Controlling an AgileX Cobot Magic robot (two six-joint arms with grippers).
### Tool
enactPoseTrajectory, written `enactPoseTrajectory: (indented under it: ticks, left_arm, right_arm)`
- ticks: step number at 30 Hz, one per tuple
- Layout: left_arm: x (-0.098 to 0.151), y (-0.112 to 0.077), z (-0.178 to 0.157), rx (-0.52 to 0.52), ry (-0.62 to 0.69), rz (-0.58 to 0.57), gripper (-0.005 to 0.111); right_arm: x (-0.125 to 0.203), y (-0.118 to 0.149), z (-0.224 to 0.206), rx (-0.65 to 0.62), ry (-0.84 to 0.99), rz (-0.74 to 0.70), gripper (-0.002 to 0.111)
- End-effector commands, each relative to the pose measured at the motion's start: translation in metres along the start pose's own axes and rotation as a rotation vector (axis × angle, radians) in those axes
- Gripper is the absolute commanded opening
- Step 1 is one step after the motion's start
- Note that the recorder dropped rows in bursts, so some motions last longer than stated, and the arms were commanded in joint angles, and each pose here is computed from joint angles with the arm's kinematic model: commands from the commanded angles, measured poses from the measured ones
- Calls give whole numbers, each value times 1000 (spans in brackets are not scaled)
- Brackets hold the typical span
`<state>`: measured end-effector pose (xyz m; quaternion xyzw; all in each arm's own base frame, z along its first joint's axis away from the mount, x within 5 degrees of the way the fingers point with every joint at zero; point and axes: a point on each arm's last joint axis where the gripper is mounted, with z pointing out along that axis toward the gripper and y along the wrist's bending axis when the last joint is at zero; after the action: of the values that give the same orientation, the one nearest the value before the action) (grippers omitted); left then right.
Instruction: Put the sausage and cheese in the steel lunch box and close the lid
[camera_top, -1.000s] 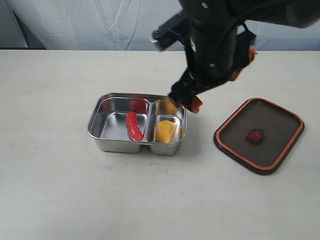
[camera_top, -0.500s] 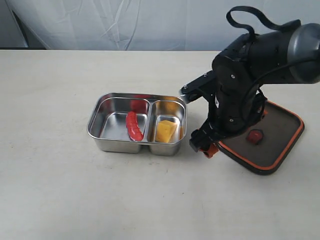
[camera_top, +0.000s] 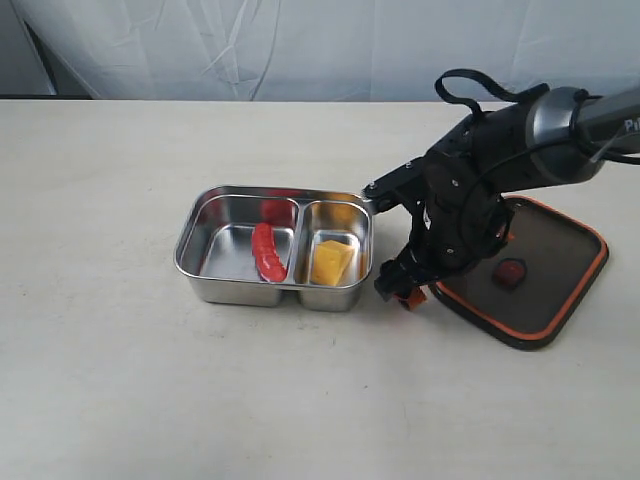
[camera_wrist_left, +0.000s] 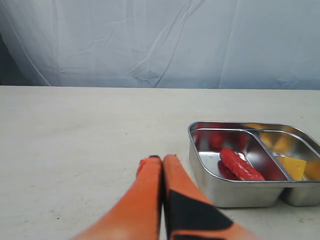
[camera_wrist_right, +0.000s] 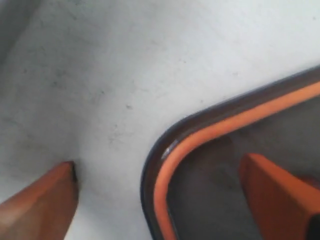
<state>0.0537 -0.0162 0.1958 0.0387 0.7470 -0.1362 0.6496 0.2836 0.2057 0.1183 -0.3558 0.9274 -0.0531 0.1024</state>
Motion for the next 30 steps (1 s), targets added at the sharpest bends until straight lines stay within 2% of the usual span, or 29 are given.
enactPoseTrajectory:
  ticks: [1, 5, 6, 12, 18, 25, 30]
  left_arm:
    - [1, 0, 0, -4, -6, -1, 0]
    - [1, 0, 0, -4, -6, -1, 0]
    - [1, 0, 0, -4, -6, -1, 0]
    - [1, 0, 0, -4, -6, -1, 0]
    - [1, 0, 0, -4, -6, -1, 0]
    - [1, 0, 0, -4, -6, -1, 0]
    - [1, 0, 0, -4, -6, -1, 0]
  right_arm:
    - [3, 1, 18, 0, 38, -9, 53]
    - [5, 1, 21, 0, 54, -10, 5]
    - [5, 1, 21, 1, 56, -10, 0]
    - [12, -1, 14, 12, 129, -3, 0]
    - [12, -4, -24, -7, 86, 65, 0]
    - [14, 7, -95, -49, -82, 77, -1]
    - [29, 41, -178, -181, -354, 36, -1]
